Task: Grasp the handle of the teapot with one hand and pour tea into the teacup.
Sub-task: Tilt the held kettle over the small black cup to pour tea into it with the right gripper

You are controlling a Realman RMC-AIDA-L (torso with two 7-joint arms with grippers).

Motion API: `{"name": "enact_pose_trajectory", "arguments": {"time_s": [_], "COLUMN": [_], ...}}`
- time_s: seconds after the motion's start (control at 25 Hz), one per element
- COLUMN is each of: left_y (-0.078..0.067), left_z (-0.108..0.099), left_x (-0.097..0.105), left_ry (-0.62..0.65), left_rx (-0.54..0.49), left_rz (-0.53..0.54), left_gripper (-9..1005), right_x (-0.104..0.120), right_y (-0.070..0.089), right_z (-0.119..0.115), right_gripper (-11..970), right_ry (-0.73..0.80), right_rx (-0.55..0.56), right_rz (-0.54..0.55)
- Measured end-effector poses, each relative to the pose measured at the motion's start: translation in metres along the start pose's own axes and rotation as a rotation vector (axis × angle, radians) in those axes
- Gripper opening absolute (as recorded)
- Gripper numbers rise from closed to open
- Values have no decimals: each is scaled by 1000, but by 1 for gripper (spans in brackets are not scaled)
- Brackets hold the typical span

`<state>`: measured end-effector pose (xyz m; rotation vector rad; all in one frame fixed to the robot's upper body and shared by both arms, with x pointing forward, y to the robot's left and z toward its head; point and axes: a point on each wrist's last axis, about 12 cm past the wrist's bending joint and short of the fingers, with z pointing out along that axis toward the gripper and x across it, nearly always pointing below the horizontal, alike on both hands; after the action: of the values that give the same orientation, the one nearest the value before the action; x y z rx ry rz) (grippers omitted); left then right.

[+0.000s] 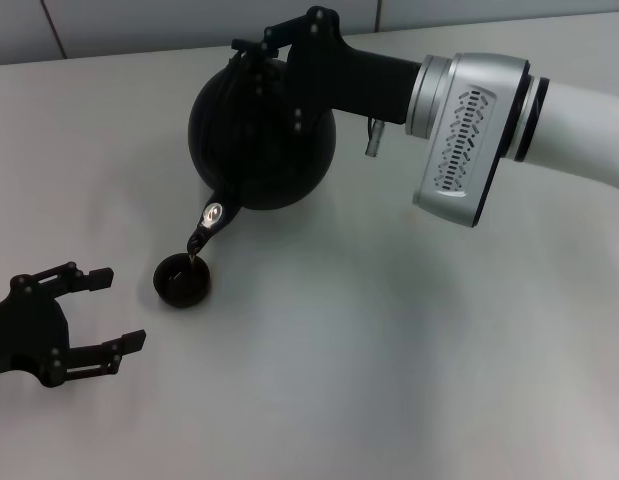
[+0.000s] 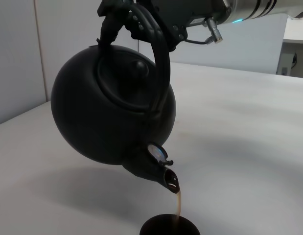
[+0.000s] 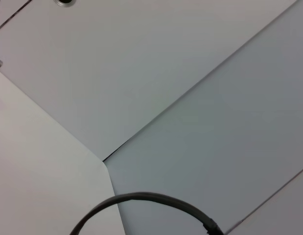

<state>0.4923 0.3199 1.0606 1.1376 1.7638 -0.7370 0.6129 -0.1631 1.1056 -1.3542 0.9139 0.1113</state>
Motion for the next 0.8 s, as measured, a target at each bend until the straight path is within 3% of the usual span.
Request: {"name": "enact_pose_trajectory", "arguments": {"time_s": [0.8], "left_y": [0], "left_z": [0], "left_x": [0], "left_ry": [1], "left_rx": [-2], "left_rz": [2], "left_gripper": [847], "right_x": [-3], "right_y": [2], "right_z": [4], "right_gripper": [81], "right_ry": [-12], "right_rx": [-24], "right_rz": [-12]}}
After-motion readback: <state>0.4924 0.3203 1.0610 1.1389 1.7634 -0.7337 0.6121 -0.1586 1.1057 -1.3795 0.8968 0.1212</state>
